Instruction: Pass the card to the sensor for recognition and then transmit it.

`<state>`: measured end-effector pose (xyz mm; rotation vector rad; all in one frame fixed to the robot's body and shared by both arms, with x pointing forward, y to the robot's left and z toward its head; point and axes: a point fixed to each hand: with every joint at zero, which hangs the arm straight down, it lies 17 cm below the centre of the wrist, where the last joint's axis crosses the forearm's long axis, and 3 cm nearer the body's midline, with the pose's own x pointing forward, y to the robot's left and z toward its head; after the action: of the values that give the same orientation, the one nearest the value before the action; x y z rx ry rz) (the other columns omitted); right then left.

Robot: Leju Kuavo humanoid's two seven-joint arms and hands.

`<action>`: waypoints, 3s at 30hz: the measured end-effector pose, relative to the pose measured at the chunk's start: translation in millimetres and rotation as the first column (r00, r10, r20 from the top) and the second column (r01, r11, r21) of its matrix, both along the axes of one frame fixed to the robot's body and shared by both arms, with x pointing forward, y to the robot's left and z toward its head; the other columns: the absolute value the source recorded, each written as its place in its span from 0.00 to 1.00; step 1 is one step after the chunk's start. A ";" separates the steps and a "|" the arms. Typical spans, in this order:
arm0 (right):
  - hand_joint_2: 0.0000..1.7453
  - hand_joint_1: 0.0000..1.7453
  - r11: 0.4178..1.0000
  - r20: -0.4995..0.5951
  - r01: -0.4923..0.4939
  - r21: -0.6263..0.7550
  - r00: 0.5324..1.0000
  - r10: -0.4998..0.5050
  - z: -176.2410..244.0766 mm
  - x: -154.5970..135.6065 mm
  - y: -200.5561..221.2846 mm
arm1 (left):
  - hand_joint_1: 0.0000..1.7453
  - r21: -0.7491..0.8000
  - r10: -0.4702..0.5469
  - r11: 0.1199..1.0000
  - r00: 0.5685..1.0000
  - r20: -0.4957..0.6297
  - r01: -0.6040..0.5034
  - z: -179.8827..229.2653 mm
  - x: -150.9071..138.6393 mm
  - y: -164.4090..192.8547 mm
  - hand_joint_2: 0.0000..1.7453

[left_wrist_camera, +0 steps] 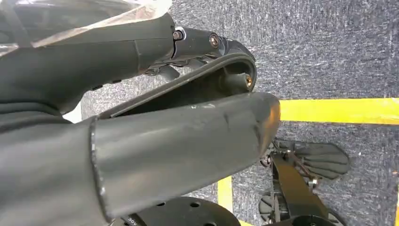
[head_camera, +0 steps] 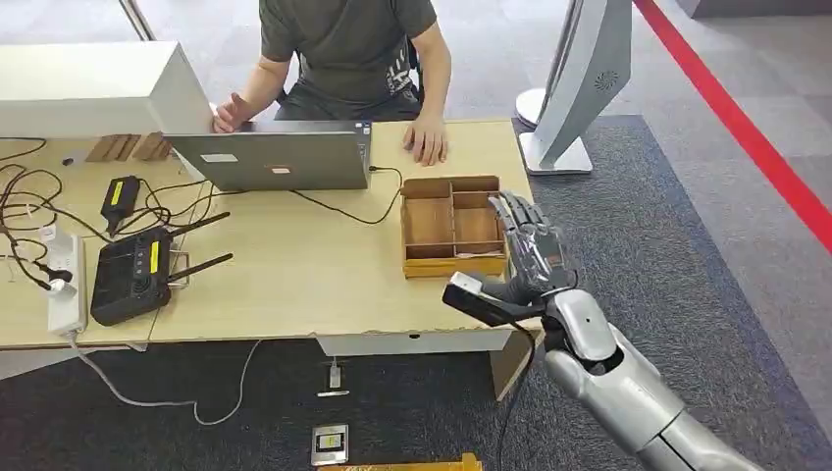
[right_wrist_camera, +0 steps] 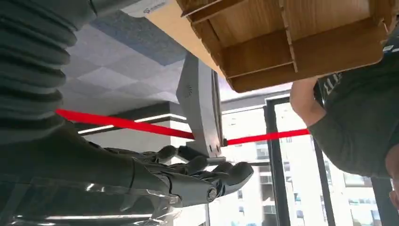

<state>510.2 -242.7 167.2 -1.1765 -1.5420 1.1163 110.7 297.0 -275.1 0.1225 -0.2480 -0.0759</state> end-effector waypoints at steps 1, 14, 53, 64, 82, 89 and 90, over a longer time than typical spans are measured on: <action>1.00 0.00 1.000 -0.008 0.005 -0.008 1.000 -0.005 -4.6 1.6 -0.3 | 0.00 -0.001 0.000 1.000 1.000 0.000 0.000 0.0 0.0 -0.1 0.00; 1.00 0.00 0.997 -0.040 0.032 -0.070 0.999 -0.035 -25.6 14.8 -5.7 | 0.00 -0.005 0.000 1.000 1.000 0.003 0.000 0.2 0.9 -0.8 0.00; 1.00 0.00 0.985 -0.137 0.098 -0.144 0.983 -0.118 -77.0 27.1 -23.4 | 0.00 -0.010 -0.005 1.000 1.000 -0.017 0.005 -0.5 -2.4 -1.3 0.00; 1.00 0.00 0.983 -0.149 0.103 -0.149 0.981 -0.126 -84.6 26.7 -25.8 | 0.00 -0.011 -0.002 1.000 1.000 -0.019 0.001 -0.6 -2.8 -1.3 0.00; 1.00 0.00 0.984 -0.158 0.081 -0.158 0.982 -0.106 -89.7 25.4 -12.2 | 0.00 -0.014 0.007 1.000 1.000 -0.020 -0.007 -0.6 -3.0 -1.5 0.00; 1.00 0.00 0.985 -0.161 0.078 -0.154 0.982 -0.103 -89.9 26.8 -8.3 | 0.00 -0.011 0.011 1.000 1.000 -0.027 -0.011 -0.9 -4.1 -0.9 0.00; 1.00 0.00 0.985 -0.163 0.078 -0.153 0.981 -0.103 -90.3 26.9 -7.9 | 0.00 -0.011 0.011 1.000 1.000 -0.028 -0.011 -0.9 -4.2 -0.8 0.00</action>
<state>537.1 -250.6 76.9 -1.2035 -1.2816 1.2517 106.4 296.1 -276.0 0.1115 -0.2198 -0.0652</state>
